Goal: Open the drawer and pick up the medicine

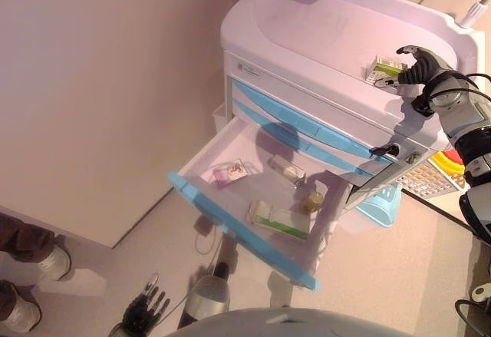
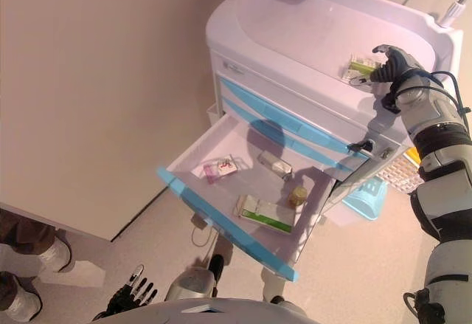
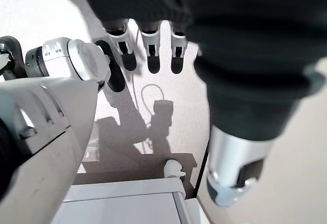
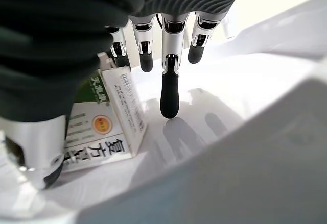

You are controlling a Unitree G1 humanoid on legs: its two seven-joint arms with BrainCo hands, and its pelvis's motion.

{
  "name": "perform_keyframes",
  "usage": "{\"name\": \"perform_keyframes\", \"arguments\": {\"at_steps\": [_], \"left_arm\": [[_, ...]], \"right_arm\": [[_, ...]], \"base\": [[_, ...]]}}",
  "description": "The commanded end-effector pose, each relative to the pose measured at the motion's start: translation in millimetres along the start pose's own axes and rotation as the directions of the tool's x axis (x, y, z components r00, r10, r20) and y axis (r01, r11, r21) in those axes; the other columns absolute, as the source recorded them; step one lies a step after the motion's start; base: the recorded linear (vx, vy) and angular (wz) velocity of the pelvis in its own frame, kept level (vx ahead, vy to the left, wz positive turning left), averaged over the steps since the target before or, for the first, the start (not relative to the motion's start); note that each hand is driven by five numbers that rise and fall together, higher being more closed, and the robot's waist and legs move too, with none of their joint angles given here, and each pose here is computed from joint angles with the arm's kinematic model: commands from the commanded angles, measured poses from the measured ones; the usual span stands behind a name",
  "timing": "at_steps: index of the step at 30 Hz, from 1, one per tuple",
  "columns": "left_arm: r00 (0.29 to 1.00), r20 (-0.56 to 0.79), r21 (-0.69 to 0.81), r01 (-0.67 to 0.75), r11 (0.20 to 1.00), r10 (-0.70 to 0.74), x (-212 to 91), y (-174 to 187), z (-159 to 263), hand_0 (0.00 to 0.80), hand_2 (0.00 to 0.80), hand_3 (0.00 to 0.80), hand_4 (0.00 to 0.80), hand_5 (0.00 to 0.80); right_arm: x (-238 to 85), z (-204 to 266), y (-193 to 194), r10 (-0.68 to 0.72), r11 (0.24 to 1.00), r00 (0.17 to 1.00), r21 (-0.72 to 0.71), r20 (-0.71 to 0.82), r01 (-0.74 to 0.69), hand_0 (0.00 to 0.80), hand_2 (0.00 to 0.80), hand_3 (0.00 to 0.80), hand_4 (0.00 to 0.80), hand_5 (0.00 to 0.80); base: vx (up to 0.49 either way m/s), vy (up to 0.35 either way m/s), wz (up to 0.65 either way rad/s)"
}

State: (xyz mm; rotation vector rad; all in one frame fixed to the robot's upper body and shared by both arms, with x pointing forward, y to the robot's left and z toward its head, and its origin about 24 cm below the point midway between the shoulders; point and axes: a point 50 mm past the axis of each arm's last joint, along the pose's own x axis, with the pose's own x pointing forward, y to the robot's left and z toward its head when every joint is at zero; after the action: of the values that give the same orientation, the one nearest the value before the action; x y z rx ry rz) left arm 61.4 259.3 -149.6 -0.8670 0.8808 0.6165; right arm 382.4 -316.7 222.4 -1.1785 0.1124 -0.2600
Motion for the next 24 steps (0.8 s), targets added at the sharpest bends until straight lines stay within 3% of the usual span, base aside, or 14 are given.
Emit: {"name": "perform_keyframes", "arguments": {"at_steps": [1, 11, 24], "left_arm": [[0.999, 0.009, 0.066, 0.032, 0.997, -0.033, -0.6, -3.5, 10.2, 0.000, 0.000, 0.000, 0.000, 0.000], [0.999, 0.024, 0.065, 0.046, 0.997, -0.048, 0.5, -6.7, 13.0, 0.000, 0.000, 0.000, 0.000, 0.000], [0.991, 0.048, 0.118, 0.122, 0.985, -0.129, 1.9, -16.1, 17.3, 0.000, 0.000, 0.000, 0.000, 0.000]], "right_arm": [[-0.4, 12.3, -39.5, -0.175, 0.983, 0.983, -0.055, 0.047, 0.178, 0.000, 0.000, 0.000, 0.000, 0.000], [-6.9, 39.1, -70.1, -0.302, 0.953, 0.943, 0.029, 0.140, 0.301, 0.000, 0.000, 0.000, 0.000, 0.000], [-27.8, 82.0, -94.5, -0.324, 0.945, 0.875, 0.169, 0.360, 0.280, 0.000, 0.000, 0.000, 0.000, 0.000]], "base": [[0.000, 0.000, 0.00], [-0.010, -0.001, -0.02], [-0.015, -0.001, -0.07]]}}
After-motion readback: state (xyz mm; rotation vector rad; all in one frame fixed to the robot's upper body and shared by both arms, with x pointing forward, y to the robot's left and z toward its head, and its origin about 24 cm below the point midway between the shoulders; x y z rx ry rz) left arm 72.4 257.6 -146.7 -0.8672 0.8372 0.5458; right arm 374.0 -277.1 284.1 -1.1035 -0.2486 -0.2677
